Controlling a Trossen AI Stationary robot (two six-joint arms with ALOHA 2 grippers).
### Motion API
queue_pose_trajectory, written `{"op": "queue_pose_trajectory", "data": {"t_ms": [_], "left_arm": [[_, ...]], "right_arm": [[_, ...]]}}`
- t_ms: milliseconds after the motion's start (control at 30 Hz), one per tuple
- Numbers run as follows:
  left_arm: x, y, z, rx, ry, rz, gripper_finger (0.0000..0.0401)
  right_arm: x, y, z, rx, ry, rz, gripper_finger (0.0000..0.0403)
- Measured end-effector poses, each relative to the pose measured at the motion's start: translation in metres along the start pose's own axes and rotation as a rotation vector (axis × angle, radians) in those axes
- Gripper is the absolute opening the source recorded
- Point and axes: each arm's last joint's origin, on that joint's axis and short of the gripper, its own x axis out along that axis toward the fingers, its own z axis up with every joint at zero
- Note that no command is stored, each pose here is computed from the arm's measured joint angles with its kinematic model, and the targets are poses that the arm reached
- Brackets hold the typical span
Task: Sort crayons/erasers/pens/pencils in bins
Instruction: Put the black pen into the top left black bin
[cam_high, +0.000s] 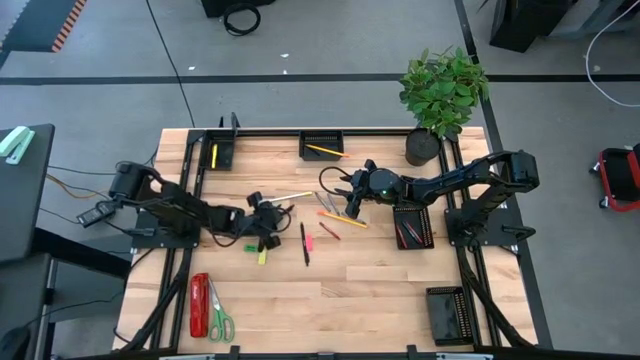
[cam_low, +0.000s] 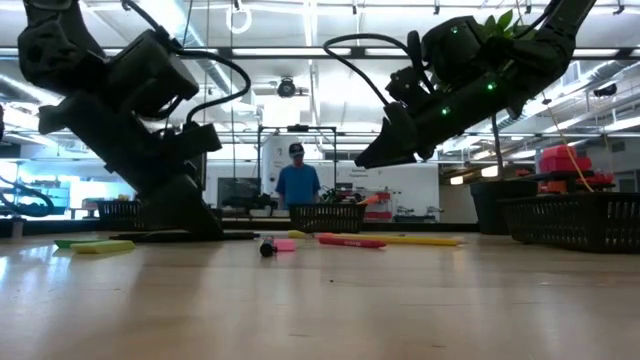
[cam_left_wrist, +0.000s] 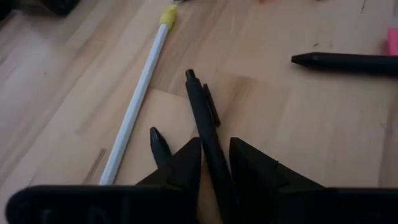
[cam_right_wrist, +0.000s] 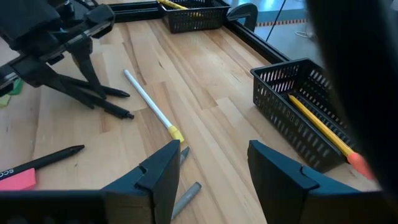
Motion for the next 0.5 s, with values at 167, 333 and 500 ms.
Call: {"op": "queue_pose_trajectory", "data": {"t_ms": [167, 333, 500], "left_arm": [[0.0042, -0.0017, -0.0030, 0.003, 0.010, 0.012, 0.0097], [0.0058, -0.0024, -0.0045, -0.045, 0.016, 0.011, 0.0084], [0.0067, -0.0027, -0.0062, -0.084, 0.025, 0.010, 0.0061]], "right_arm": [[0.0001, -0.0002, -0.0004, -0.001, 0.005, -0.001, 0.0193], [0.0001, -0.0002, -0.0004, -0.001, 0.005, -0.001, 0.0193], [0.0001, -0.0003, -0.0009, -0.003, 0.009, -0.001, 0.0193]]}}
